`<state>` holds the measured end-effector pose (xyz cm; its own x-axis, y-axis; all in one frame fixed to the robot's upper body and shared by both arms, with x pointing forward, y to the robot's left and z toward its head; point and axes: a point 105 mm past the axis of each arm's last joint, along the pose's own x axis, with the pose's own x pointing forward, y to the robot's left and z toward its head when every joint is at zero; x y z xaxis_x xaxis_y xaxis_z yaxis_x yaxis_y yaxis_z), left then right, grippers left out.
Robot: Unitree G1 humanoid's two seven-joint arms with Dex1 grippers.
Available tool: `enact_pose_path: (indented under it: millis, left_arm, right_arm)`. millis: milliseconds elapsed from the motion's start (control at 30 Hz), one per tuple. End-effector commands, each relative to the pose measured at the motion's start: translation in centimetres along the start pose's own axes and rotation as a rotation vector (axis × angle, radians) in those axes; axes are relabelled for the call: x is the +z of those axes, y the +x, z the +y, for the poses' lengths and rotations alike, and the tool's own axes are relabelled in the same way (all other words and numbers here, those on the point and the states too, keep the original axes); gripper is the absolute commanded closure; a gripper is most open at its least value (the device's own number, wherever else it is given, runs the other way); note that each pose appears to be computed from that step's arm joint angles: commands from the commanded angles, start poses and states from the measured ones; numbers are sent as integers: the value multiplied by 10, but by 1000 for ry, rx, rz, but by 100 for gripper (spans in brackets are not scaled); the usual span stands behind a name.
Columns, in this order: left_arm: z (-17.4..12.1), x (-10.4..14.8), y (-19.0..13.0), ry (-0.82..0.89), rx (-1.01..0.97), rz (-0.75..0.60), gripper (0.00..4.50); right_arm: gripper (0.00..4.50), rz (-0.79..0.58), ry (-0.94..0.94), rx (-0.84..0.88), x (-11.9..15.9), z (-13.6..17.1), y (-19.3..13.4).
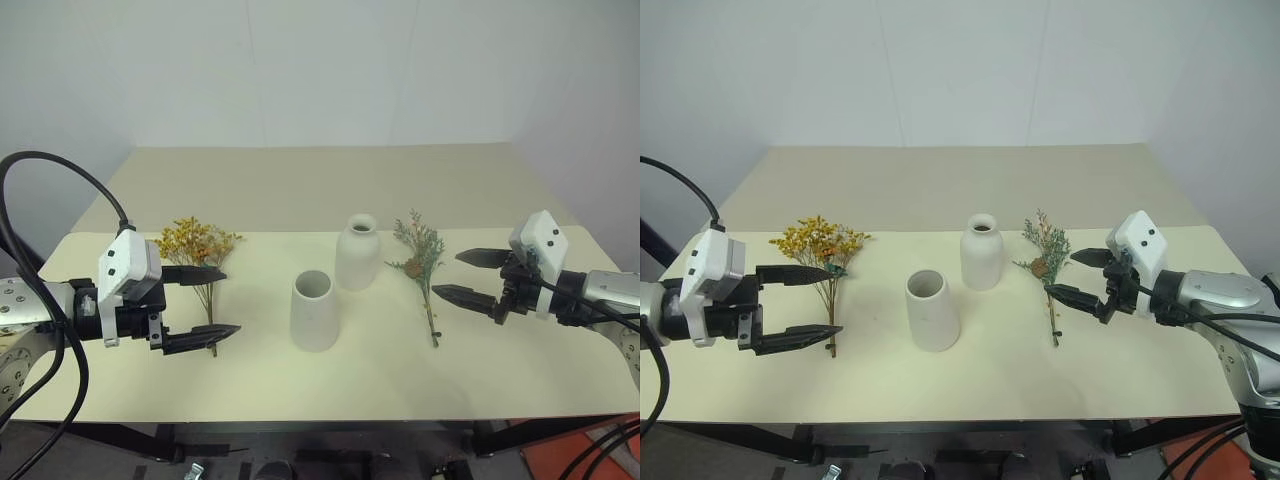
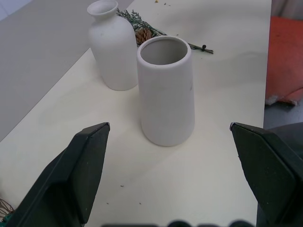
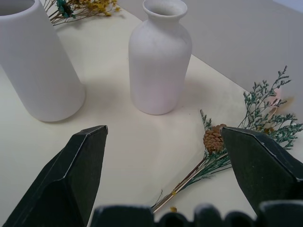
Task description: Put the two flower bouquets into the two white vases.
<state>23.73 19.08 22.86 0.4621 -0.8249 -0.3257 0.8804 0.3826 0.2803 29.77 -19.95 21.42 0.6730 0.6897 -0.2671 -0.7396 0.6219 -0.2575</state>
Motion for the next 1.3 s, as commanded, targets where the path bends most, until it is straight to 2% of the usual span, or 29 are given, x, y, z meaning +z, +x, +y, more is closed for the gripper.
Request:
enact_pose_path:
  millis: [33,467,700,1000,1300]
  left_arm:
    - [2,8,-2,48,4,-4,4]
    - [3,8,1,49,-2,-11,4]
    - [6,24,9,62,-78,-67,4]
    - [34,75,60,148,-217,-132,4]
    - [37,92,100,141,-273,-84,4]
  right_arm:
    - [0,-27,-58,-28,14,-3,-9]
    - [0,-15,-42,-50,13,-6,-10]
    - [0,91,57,-56,5,-6,-2]
    - [0,230,133,-117,-7,-10,17]
    - [0,486,383,-277,-34,-22,33]
